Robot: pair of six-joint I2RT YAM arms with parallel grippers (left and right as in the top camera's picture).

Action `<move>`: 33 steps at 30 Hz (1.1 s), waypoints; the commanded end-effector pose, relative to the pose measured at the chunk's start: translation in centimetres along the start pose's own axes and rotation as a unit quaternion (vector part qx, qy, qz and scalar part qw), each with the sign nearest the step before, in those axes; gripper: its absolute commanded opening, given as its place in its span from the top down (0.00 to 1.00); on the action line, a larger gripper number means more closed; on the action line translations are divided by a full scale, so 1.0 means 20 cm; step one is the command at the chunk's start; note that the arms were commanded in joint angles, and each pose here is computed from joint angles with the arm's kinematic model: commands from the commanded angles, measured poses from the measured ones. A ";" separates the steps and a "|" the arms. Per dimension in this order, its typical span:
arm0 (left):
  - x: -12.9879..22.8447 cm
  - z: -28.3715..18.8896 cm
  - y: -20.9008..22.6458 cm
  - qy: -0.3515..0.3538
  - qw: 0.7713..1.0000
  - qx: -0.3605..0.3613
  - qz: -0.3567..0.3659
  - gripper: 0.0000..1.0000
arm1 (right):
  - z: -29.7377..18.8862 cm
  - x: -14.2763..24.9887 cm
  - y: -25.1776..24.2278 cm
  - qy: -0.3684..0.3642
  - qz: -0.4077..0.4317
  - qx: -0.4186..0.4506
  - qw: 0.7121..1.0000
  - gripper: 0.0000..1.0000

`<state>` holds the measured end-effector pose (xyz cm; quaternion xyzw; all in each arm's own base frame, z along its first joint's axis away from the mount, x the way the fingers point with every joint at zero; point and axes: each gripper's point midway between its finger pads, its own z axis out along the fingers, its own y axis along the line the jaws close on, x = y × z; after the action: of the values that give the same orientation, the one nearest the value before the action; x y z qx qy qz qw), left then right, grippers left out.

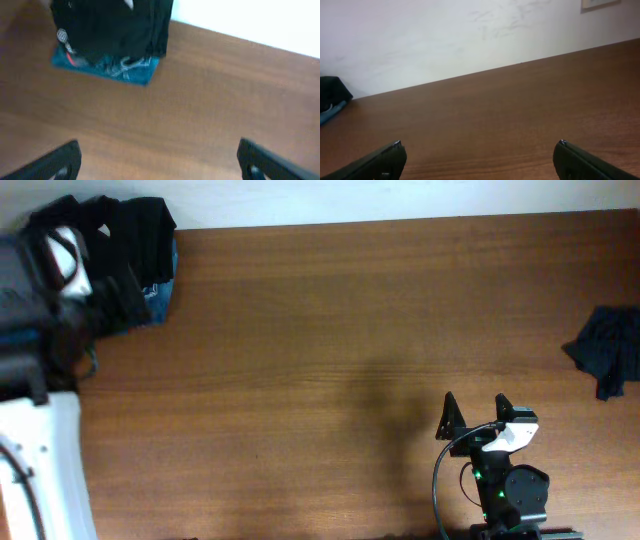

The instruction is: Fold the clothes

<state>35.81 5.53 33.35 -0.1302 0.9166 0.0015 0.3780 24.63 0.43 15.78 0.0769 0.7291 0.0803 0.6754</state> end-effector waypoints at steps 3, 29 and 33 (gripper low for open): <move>0.36 0.13 -0.09 -0.014 0.997 0.068 0.030 0.01 | 0.00 0.01 0.01 0.002 -0.005 -0.003 1.000 0.01; 0.96 0.08 -0.18 -0.374 0.905 0.164 0.119 0.01 | 0.00 0.01 0.01 0.002 -0.005 -0.003 1.000 0.01; 0.99 0.10 -0.18 -0.387 0.899 0.165 0.119 0.01 | 0.00 0.01 0.01 0.002 -0.005 -0.003 1.000 0.02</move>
<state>24.67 -2.21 19.14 0.0458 0.6993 -0.0575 0.7111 24.62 0.48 15.83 0.0757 0.7284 0.0814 0.6761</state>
